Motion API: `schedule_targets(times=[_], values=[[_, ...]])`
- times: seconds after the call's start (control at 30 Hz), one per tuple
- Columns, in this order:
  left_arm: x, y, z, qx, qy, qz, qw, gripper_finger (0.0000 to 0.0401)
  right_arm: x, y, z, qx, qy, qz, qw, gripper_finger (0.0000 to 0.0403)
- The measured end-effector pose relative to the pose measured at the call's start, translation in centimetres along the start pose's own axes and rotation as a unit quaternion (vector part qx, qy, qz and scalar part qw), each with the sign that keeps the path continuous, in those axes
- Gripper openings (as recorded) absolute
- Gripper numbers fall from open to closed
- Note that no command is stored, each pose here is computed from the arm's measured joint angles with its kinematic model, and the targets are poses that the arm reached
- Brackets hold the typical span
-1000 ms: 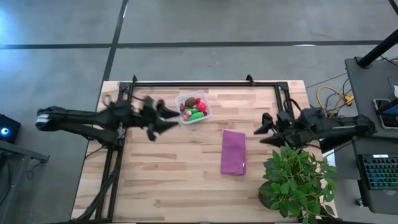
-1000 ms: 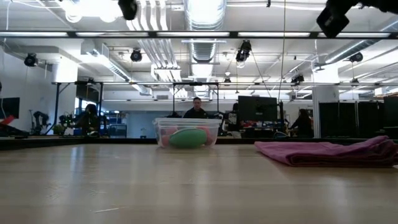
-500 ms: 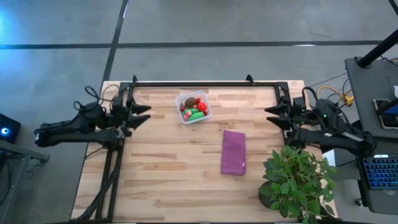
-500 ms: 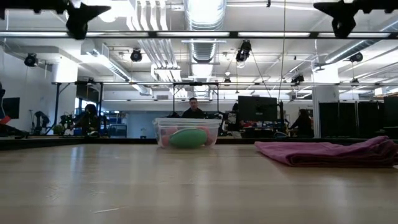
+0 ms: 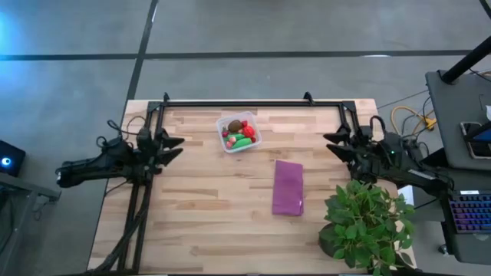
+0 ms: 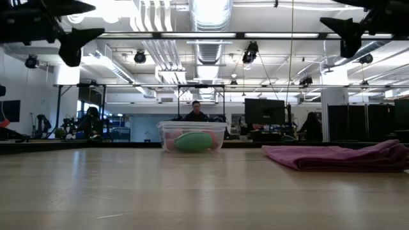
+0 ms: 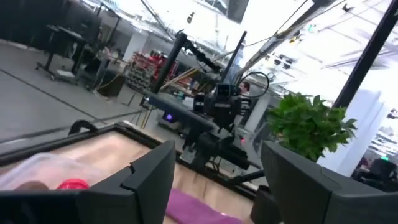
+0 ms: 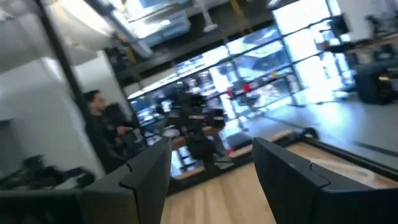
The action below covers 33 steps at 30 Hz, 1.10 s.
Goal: Pick and placing Produce into tupperware
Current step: Return to Home Position
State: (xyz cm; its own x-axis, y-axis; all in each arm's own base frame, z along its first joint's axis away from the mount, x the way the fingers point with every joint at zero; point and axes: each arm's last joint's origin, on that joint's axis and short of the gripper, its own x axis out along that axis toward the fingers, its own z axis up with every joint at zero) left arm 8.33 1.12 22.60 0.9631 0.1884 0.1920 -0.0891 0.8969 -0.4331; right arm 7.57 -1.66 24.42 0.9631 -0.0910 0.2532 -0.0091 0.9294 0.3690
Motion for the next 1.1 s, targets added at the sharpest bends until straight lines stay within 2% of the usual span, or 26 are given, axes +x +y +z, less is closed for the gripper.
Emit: schedule_targets(times=[0.07,0.2,0.3,0.4,0.5,0.63,1.1], values=[[0.3,0.1,-0.3,-0.007,0.011,0.012,1.0,0.0224,0.1,-0.4,-0.5,0.006,-0.012,-0.009,1.0,0.0217],[0.2,1.2,-2.3,-0.017,0.07,0.058,0.996,0.0224,0.3,-1.3,-2.3,0.018,-0.044,-0.007,0.999,0.0217],[0.2,2.0,-3.8,-0.012,0.084,0.086,0.993,0.0224,0.2,-2.4,-4.2,0.033,-0.05,-0.036,0.998,0.0217],[0.1,2.7,-4.8,-0.008,0.083,0.114,0.99,0.0224,0.2,-3.1,-5.2,0.056,-0.02,-0.089,0.994,0.0216],[0.2,2.8,-4.9,0.006,0.072,0.123,0.99,0.0224,0.2,-3.6,-6.1,0.071,0.012,-0.136,0.988,0.0216],[0.4,2.9,-5.2,0.042,0.084,0.122,0.988,0.0224,0.0,-4.1,-7.1,0.081,0.06,-0.168,0.981,0.0216],[0.7,3.1,-5.7,0.054,0.11,0.132,0.984,0.0224,0.2,-4.4,-7.6,0.082,0.089,-0.18,0.976,0.0216]])
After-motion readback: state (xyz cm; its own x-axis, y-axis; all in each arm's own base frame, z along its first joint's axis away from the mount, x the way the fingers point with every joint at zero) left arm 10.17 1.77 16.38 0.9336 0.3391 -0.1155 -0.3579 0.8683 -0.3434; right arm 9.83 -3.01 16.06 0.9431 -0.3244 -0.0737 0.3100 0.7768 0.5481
